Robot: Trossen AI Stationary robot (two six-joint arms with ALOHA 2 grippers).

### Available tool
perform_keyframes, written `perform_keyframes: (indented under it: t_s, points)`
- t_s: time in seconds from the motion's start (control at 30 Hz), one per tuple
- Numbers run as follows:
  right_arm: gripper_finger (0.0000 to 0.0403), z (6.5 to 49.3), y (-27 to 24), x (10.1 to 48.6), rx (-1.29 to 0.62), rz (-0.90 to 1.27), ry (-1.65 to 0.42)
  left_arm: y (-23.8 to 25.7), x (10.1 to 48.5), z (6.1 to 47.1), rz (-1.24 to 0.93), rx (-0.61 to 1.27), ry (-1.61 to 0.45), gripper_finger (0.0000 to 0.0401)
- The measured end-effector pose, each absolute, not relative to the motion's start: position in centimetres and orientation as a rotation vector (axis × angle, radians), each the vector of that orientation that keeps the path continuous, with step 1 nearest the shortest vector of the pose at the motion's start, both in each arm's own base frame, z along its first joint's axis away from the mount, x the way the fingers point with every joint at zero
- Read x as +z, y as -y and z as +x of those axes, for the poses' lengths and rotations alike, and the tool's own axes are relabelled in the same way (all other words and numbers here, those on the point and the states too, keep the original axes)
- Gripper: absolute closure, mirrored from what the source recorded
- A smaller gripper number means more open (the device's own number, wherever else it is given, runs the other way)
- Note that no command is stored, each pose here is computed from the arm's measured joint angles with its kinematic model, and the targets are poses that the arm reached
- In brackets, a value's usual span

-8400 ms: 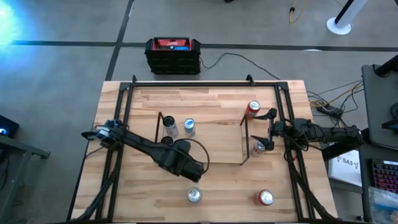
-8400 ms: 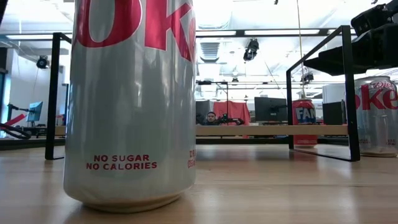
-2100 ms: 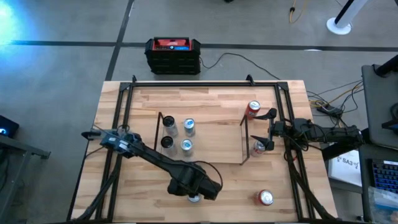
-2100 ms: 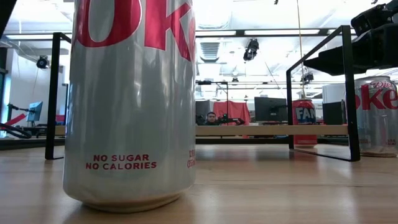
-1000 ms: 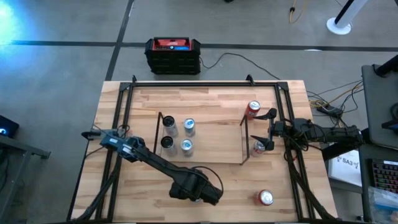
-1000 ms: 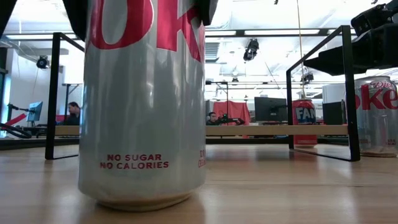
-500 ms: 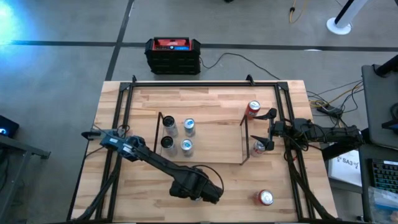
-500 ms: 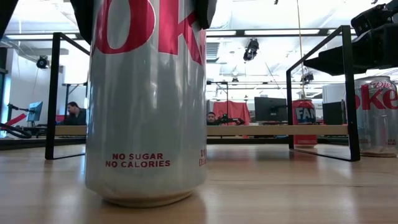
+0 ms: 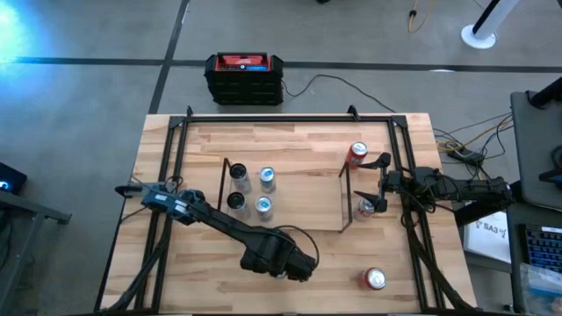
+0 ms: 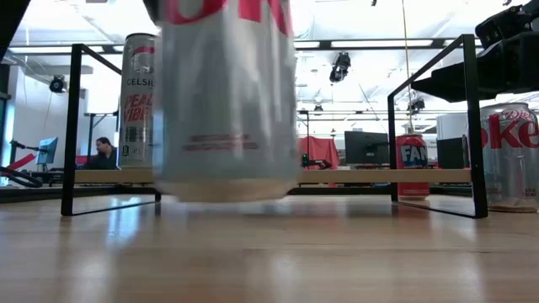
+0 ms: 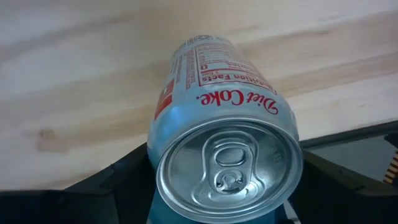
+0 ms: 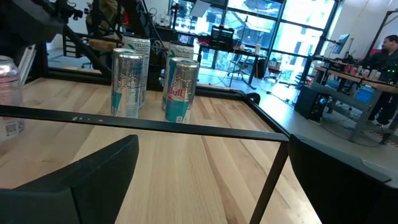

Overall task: Place canned beverage on shelf
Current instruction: Put the bottom red-silver soda can on the shelf

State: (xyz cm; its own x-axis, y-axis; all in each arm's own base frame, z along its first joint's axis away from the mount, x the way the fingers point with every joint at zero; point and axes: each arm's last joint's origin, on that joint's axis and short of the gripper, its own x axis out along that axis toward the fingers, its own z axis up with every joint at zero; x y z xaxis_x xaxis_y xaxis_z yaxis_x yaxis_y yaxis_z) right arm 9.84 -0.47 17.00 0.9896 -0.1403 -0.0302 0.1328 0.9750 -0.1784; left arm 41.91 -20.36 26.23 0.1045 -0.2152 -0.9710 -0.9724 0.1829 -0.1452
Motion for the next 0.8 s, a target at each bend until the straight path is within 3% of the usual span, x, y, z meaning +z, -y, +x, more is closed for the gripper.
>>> perform_keyframes:
  t_s: [0.8]
  points:
    - [0.0005, 9.8, 0.5, 17.0, -0.137, -0.177, -0.043, 15.3, 26.3, 43.9, -1.153, 0.718, -1.403, 0.0120]
